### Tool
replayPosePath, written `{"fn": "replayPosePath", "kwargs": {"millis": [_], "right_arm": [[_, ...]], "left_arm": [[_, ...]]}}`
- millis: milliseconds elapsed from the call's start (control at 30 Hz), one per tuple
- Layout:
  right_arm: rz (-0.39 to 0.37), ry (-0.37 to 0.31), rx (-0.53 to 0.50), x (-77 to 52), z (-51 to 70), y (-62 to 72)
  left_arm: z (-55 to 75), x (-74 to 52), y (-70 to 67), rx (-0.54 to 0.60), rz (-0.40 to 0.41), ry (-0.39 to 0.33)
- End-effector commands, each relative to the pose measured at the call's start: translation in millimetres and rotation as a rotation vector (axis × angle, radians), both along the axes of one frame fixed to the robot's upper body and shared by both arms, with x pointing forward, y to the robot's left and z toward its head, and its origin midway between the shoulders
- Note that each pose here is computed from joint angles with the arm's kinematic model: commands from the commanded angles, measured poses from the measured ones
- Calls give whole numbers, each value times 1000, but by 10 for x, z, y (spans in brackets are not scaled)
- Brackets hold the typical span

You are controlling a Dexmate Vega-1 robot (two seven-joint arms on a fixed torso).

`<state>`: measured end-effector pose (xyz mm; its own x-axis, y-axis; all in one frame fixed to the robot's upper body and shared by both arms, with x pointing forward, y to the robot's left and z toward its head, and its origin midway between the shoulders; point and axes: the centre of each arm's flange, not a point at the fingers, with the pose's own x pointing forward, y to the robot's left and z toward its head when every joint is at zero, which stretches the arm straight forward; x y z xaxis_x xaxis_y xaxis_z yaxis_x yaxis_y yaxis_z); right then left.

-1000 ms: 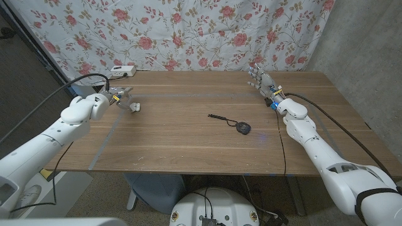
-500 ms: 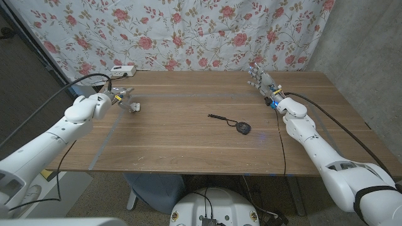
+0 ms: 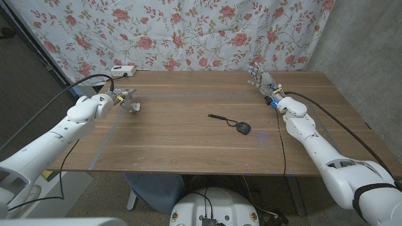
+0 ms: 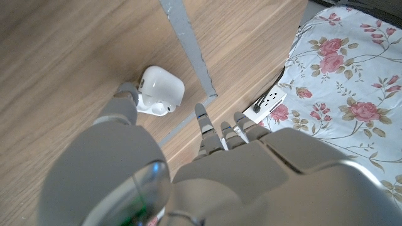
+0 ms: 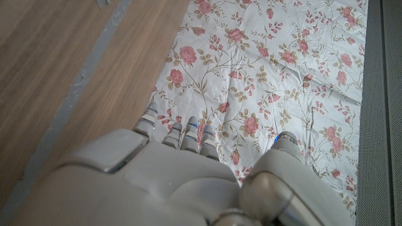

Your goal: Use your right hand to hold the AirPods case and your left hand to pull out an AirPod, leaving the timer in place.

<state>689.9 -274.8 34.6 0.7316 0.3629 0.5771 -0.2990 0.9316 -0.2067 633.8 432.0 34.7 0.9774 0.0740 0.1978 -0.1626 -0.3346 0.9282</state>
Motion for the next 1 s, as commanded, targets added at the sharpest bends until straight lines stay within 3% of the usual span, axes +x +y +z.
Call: {"fn": "replayPosePath", "kwargs": {"millis": [33, 500, 667, 733, 800, 833, 867, 900, 1000], "right_arm": [[0, 5, 0, 23, 22, 2], [1, 6, -7, 45, 14, 9], [1, 12, -2, 51, 11, 19], [0, 15, 0, 54, 5, 19], [-1, 14, -6, 55, 1, 20], [-1, 16, -5, 55, 0, 20], [-1, 19, -2, 55, -1, 20], [-2, 21, -4, 54, -3, 23], [-1, 19, -7, 52, -8, 26]], "left_arm": [[-57, 57, -22, -18, -13, 20], [-55, 105, -46, -28, -21, 25], [-74, 96, -52, -16, -25, -19], [-67, 119, -52, -42, -31, 25], [-86, 114, -63, -32, -31, 10], [-81, 133, -54, -53, -21, 53], [-103, 113, -46, -60, -36, 16], [-89, 139, -56, -47, -10, 64], [-111, 119, -51, -39, -5, 27]]}}
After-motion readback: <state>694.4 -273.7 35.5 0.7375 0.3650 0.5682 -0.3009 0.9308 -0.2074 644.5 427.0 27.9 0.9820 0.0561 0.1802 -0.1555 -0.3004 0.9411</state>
